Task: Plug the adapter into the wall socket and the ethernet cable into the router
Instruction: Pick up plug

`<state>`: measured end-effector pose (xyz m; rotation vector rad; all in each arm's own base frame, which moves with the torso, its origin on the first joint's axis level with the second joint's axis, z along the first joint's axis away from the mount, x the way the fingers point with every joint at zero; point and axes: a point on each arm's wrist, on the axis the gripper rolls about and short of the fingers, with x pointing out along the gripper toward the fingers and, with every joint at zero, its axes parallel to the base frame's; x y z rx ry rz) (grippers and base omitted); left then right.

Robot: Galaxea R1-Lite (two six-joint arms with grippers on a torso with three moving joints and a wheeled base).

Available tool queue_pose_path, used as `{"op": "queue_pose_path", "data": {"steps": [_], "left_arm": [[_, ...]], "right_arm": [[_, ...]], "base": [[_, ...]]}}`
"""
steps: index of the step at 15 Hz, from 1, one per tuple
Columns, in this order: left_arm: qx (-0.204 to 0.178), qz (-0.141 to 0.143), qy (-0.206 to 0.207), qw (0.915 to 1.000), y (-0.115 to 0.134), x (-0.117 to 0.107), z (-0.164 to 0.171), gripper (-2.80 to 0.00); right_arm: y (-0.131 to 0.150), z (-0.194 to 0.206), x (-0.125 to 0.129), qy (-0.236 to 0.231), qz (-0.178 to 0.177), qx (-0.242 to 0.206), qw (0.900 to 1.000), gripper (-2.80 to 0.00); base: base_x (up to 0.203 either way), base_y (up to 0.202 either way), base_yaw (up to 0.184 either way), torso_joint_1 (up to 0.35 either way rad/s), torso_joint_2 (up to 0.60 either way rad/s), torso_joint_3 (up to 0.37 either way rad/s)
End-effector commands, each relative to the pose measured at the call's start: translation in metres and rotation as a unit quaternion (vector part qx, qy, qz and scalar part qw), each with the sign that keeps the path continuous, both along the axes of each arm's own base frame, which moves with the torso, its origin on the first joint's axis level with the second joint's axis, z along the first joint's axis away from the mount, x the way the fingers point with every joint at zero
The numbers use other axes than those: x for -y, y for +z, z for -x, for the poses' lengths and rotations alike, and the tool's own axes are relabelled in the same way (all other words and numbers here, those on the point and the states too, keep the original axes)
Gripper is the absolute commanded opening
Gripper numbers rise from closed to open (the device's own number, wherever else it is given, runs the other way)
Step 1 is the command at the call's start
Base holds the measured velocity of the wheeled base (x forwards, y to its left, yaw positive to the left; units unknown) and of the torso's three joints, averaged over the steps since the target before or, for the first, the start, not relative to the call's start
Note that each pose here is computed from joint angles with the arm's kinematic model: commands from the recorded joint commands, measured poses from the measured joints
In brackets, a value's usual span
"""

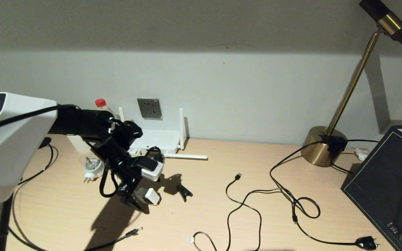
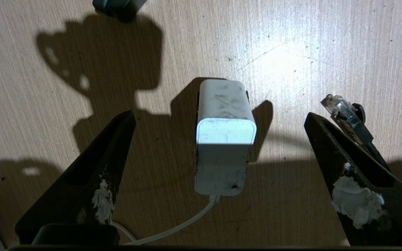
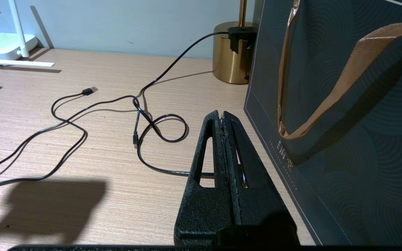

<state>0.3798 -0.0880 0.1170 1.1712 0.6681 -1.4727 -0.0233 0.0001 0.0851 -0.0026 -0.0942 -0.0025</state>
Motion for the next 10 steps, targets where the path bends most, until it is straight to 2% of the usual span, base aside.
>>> {"op": "queue_pose_path", "data": {"steps": [1, 10], "left_arm": [[-0.003, 0.001, 0.005, 1.0, -0.001, -0.0066, -0.0004, 0.0], [-0.016, 0.003, 0.018, 0.9997, -0.0088, -0.0066, -0.0032, 0.0]], "right_arm": [[-0.0097, -0.0029, 0.0, 0.0, 0.0, -0.018, 1.0, -2.8], [-0.0097, -0.0029, 0.0, 0.0, 0.0, -0.018, 1.0, -2.8]], "base": [[0.0, 0.0, 0.0, 0.0, 0.0, 0.0], [0.0, 0.0, 0.0, 0.0, 0.0, 0.0]]}}
